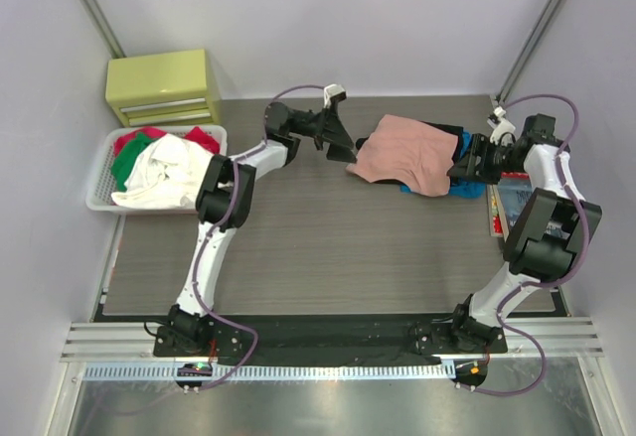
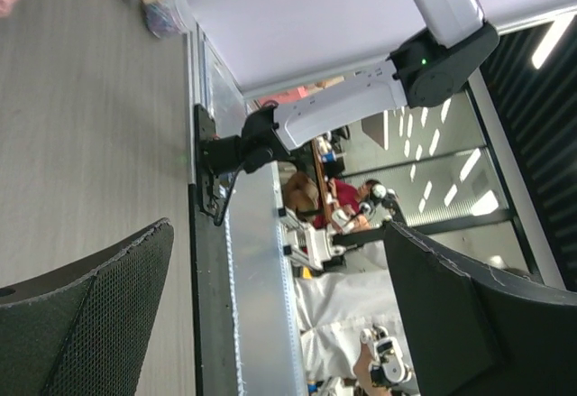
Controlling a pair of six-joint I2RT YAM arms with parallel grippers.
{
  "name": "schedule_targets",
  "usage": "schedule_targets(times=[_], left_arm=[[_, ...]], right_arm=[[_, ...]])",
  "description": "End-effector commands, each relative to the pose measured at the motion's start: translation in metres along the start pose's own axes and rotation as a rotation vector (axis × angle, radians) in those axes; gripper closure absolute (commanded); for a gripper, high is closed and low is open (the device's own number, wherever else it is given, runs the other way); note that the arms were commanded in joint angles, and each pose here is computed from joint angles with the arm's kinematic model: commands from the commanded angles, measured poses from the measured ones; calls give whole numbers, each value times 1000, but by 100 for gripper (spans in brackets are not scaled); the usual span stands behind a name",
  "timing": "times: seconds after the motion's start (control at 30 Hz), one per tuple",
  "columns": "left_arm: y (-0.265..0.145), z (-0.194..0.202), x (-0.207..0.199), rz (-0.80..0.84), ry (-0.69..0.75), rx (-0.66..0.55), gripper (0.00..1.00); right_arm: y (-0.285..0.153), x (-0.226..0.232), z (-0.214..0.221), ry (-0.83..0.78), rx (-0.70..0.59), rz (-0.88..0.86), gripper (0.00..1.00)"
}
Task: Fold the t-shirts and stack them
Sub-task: Smooth out wrinkles on the folded tshirt
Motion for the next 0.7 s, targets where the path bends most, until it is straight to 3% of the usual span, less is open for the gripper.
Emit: schedule_targets(times=[0.0, 0.23, 0.33, 0.5, 0.67], left_arm=[[0, 22, -14, -30, 36, 192, 0], [-6, 21, -17, -38, 30, 181, 0], [-6, 24, -17, -36, 41, 184, 0], [-5, 23, -14, -37, 39, 185, 0], [-6, 24, -14, -39, 39, 185, 0]], right_arm=[[-11, 16, -5, -96, -62, -13, 35], [-8, 19, -4, -107, -49, -43, 35], [0, 25, 7, -107, 26, -138, 35], [2, 25, 10, -191, -10, -13, 34], [-4, 40, 7, -235, -48, -10, 34]])
Point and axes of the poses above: each gripper's point midway between its finger pads, its own y axis out along the fingers, its own x axis along the line the jaws close on, z = x × y, the point moved 7 cm from there along -y, back along the fingers, and after that the axes turned 14 degrees about y, right-handed, at the moved point
